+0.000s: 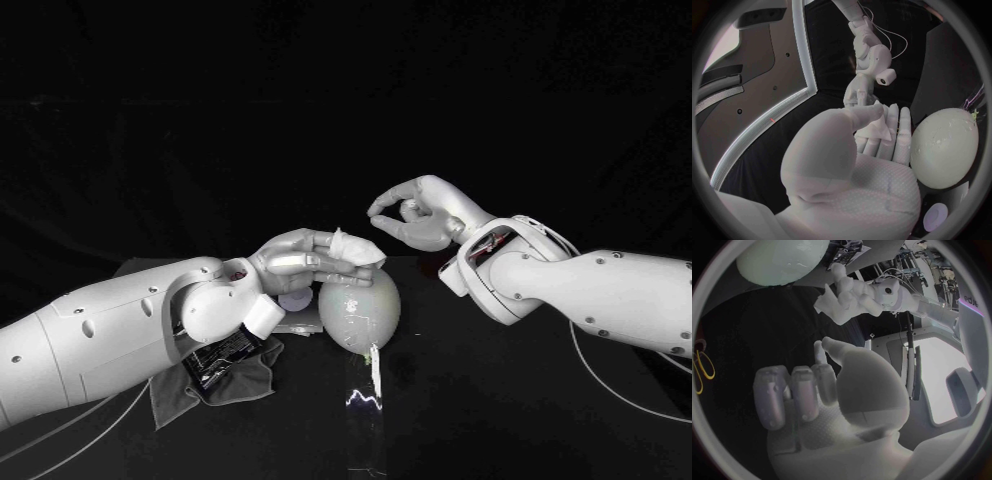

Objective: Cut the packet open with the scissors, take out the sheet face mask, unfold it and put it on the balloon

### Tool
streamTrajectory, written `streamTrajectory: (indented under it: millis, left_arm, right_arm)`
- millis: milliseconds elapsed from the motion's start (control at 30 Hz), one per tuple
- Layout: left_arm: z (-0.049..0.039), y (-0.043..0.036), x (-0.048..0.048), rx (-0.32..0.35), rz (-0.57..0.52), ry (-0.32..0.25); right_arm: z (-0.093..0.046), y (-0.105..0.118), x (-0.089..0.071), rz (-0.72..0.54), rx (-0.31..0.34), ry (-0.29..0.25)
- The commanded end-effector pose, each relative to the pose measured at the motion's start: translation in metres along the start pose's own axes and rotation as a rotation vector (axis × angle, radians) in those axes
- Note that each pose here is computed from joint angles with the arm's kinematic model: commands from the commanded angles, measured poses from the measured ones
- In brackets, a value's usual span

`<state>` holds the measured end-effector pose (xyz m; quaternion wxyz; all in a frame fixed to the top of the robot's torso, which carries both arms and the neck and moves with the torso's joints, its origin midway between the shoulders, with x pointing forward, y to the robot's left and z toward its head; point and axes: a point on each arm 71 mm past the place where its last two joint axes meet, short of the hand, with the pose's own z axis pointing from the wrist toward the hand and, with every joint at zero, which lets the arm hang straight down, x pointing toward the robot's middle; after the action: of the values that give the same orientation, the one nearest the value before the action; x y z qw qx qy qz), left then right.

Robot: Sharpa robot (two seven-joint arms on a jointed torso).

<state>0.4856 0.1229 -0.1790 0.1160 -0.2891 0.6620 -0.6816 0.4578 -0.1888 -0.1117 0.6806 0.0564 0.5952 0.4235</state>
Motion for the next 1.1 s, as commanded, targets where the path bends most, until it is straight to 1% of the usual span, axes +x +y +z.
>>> streamTrajectory:
  millis: [33, 167, 300, 400, 633, 1100]
  left_arm:
    - [0.0008, -0.0010, 0.0029, 0.006, -0.013, 0.021]
    - [0.0006, -0.0006, 0.0027, 0.004, -0.014, 0.013]
    - [0.0003, -0.0003, 0.0024, 0.006, -0.020, -0.003]
    - [-0.0001, -0.0003, 0.0018, 0.009, -0.025, -0.016]
    - [-0.0009, 0.0001, 0.0009, 0.010, -0.036, -0.029]
    - [-0.0014, 0.0009, 0.0022, 0.002, -0.044, -0.021]
  right_arm:
    - [-0.010, 0.018, -0.002, -0.080, -0.181, -0.054]
    - [-0.021, 0.024, 0.002, -0.108, -0.232, -0.048]
    - [-0.029, 0.026, 0.008, -0.132, -0.252, -0.041]
    - [-0.033, 0.025, 0.012, -0.145, -0.256, -0.038]
    - [-0.033, 0.021, 0.019, -0.181, -0.222, -0.039]
    - [-0.030, 0.014, 0.021, -0.208, -0.160, -0.058]
